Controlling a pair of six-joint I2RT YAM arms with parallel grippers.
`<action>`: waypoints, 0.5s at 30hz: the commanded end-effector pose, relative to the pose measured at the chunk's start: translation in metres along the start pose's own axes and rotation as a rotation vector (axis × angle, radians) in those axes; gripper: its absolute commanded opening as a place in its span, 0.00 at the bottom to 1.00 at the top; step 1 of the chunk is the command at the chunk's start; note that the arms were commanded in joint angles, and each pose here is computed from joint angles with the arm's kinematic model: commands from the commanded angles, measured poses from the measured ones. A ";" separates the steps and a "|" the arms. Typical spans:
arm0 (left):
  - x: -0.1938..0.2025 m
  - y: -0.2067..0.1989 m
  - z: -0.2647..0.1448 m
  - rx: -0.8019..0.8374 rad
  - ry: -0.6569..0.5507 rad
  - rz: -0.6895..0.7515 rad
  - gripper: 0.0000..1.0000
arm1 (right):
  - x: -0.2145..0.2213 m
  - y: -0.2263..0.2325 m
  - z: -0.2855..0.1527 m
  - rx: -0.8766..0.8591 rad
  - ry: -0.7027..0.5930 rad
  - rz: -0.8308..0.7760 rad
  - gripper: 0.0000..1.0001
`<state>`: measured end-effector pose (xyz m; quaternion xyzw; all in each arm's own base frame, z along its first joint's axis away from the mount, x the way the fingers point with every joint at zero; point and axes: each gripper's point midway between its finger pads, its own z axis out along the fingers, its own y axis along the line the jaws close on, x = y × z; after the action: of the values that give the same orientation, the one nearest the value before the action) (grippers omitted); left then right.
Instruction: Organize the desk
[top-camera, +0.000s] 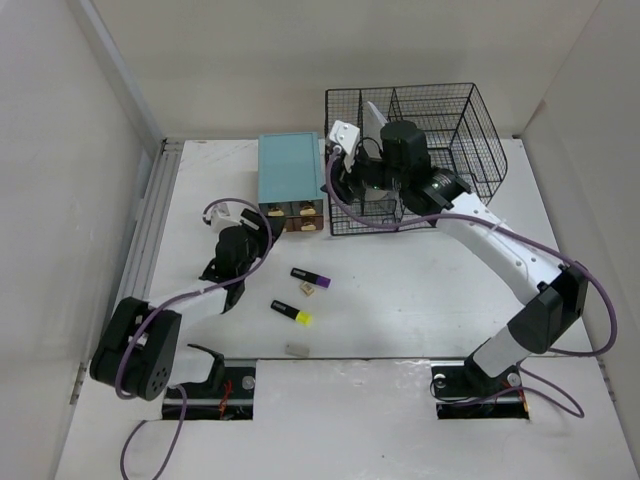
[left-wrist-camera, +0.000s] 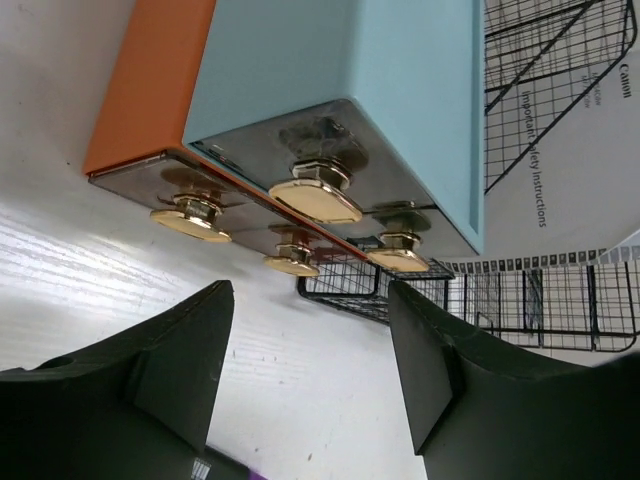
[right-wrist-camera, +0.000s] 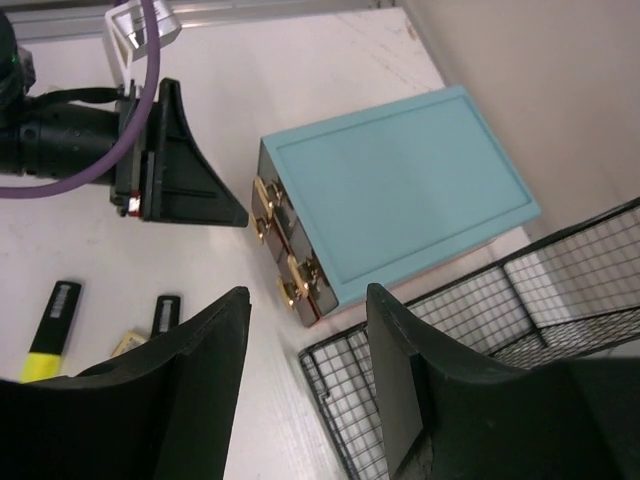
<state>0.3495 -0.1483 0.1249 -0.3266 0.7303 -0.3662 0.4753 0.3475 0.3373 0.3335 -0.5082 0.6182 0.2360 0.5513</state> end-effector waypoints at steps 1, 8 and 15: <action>-0.009 -0.031 0.009 0.105 -0.010 -0.019 0.58 | -0.005 -0.001 -0.008 -0.038 -0.053 0.046 0.56; 0.004 -0.013 0.019 0.073 0.018 -0.033 0.51 | 0.001 -0.013 -0.019 -0.037 -0.067 0.076 0.56; 0.012 0.012 0.035 -0.006 0.024 -0.027 0.51 | 0.000 -0.008 -0.021 -0.059 -0.075 0.076 0.56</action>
<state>0.3579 -0.1569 0.0774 -0.3352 0.7569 -0.3550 0.4345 0.3555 0.3145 0.3147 -0.4882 0.6402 0.2761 0.5249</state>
